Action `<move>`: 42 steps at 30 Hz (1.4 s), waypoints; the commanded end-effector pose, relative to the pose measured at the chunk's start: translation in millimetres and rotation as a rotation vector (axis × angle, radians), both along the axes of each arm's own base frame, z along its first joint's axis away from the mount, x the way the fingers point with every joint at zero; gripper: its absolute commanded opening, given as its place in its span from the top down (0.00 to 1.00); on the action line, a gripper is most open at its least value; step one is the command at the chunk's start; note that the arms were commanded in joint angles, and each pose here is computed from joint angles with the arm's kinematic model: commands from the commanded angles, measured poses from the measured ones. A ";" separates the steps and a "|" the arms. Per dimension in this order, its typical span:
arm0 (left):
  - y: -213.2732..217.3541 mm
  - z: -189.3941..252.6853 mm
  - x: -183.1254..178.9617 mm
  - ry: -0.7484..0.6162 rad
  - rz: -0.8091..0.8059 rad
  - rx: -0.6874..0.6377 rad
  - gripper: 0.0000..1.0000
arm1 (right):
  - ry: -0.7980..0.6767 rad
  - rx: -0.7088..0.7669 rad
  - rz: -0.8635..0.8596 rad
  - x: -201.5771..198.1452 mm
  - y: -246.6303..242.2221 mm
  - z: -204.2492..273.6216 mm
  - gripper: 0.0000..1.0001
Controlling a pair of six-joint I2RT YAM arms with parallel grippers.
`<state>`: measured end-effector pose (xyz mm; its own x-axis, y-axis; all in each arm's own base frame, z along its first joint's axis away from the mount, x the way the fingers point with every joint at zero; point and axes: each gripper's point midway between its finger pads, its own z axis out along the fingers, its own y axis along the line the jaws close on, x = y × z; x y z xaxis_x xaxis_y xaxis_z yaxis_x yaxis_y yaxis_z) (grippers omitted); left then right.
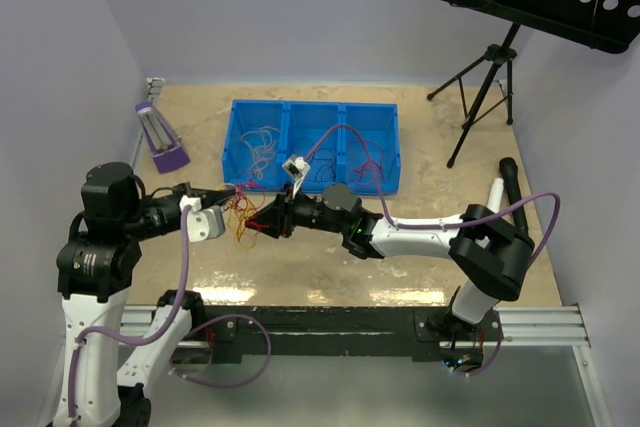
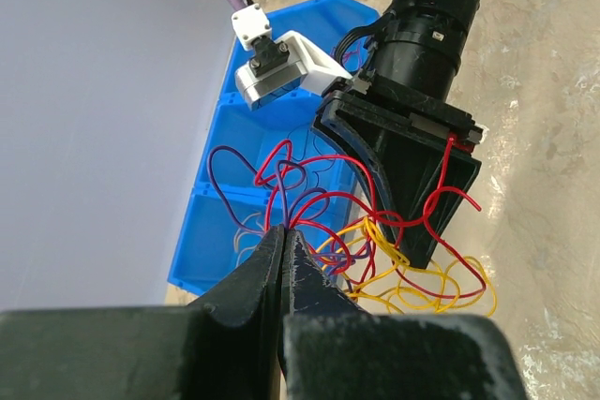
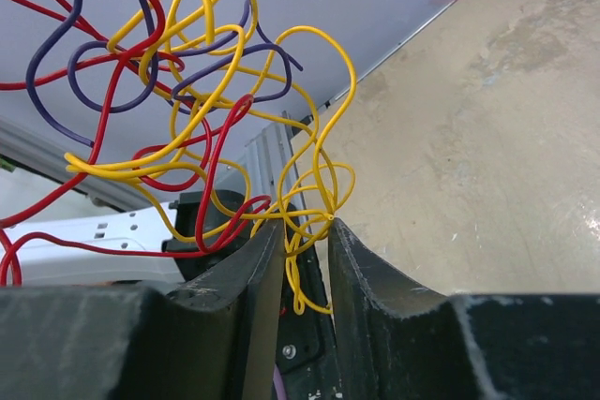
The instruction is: Untangle the cables
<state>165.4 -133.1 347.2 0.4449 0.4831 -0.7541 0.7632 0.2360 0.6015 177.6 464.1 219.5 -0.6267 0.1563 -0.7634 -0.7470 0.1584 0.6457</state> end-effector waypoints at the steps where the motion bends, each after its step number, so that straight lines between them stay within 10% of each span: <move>1: -1.9 13.3 -2.7 -0.052 -0.014 -0.015 1.00 | -0.032 0.029 -0.005 0.4 0.5 15.7 0.71; 22: 37.9 32.7 40.3 -0.160 0.307 -0.012 1.00 | -0.012 -0.250 -0.246 9.1 -80.6 -37.7 0.99; 30: 112.1 25.8 89.3 -0.217 0.792 -0.040 1.00 | -0.035 -0.223 -0.501 49.1 -163.0 10.3 1.00; 42: 140.4 -17.1 94.2 -0.208 0.933 0.050 1.00 | -0.133 -0.243 -0.824 78.3 -247.6 90.2 1.00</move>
